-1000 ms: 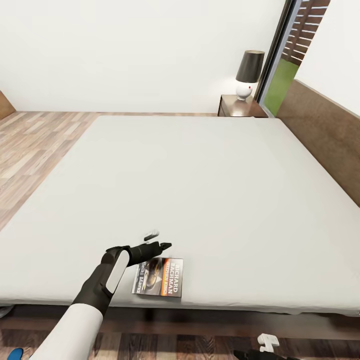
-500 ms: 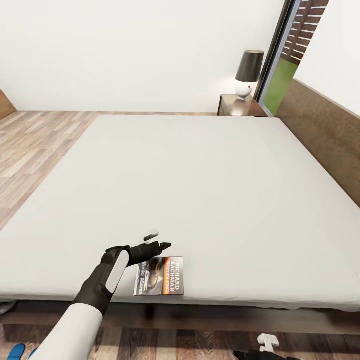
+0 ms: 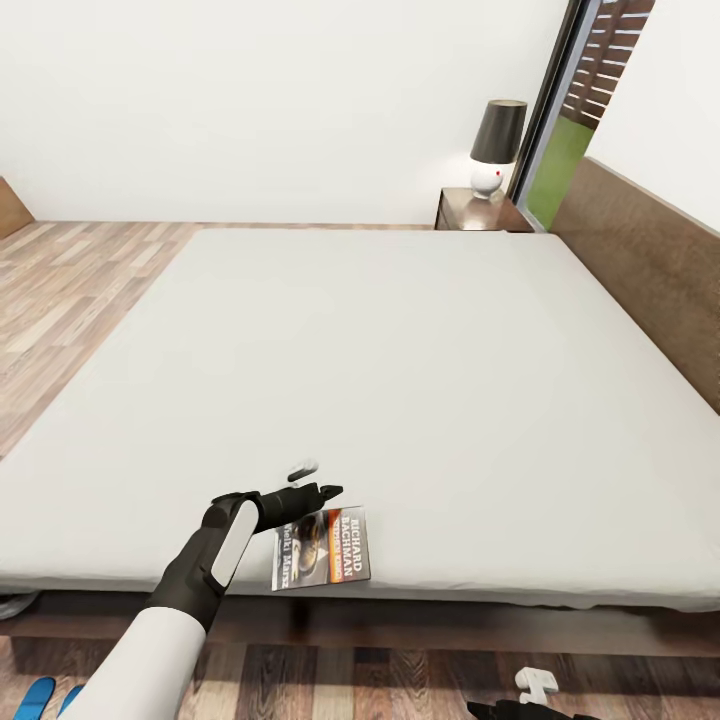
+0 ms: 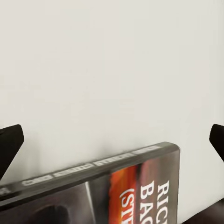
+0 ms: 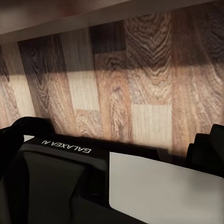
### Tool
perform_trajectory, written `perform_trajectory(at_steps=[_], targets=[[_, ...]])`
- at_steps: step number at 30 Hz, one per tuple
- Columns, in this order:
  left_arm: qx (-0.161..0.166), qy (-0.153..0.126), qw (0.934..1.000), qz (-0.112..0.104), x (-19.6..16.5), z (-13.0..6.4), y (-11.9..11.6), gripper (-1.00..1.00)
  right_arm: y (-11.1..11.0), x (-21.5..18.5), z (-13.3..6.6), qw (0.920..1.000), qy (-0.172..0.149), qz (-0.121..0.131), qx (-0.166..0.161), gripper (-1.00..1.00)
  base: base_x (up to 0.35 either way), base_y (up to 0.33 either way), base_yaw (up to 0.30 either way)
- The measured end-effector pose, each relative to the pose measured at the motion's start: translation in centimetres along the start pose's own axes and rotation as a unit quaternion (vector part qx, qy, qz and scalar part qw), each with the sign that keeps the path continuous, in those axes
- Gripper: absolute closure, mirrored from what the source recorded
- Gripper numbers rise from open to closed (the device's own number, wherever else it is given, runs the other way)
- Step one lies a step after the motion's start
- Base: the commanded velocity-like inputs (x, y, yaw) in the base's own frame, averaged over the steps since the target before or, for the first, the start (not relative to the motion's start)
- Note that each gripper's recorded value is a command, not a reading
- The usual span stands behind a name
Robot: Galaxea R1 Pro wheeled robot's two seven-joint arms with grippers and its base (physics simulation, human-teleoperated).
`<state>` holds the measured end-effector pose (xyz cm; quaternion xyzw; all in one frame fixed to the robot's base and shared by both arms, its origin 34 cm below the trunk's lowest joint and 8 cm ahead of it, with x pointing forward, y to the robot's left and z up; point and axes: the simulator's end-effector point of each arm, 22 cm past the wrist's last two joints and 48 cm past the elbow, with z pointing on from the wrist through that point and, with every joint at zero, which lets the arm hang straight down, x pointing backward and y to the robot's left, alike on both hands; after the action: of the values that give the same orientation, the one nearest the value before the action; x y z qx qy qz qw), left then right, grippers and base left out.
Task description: In the bedroom, move the book from the bed onto either nightstand, and place the two sandals side by side next to the bed.
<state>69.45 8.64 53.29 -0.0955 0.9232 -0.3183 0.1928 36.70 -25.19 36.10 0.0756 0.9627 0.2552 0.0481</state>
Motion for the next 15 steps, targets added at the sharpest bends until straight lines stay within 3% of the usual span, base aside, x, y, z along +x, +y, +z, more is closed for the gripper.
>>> perform_trajectory(at_steps=[10,15], targets=[[0.000,0.000,1.0000,0.000,0.00,0.00,0.00,-1.00,0.02,0.00,0.01,1.0000,0.000,0.000,0.000,-1.00,-0.003,0.000,0.000],[0.000,0.000,1.0000,0.000,0.00,0.02,0.02,-1.00,0.00,0.00,0.02,1.0000,0.000,0.000,0.000,-1.00,-0.156,0.000,0.000]])
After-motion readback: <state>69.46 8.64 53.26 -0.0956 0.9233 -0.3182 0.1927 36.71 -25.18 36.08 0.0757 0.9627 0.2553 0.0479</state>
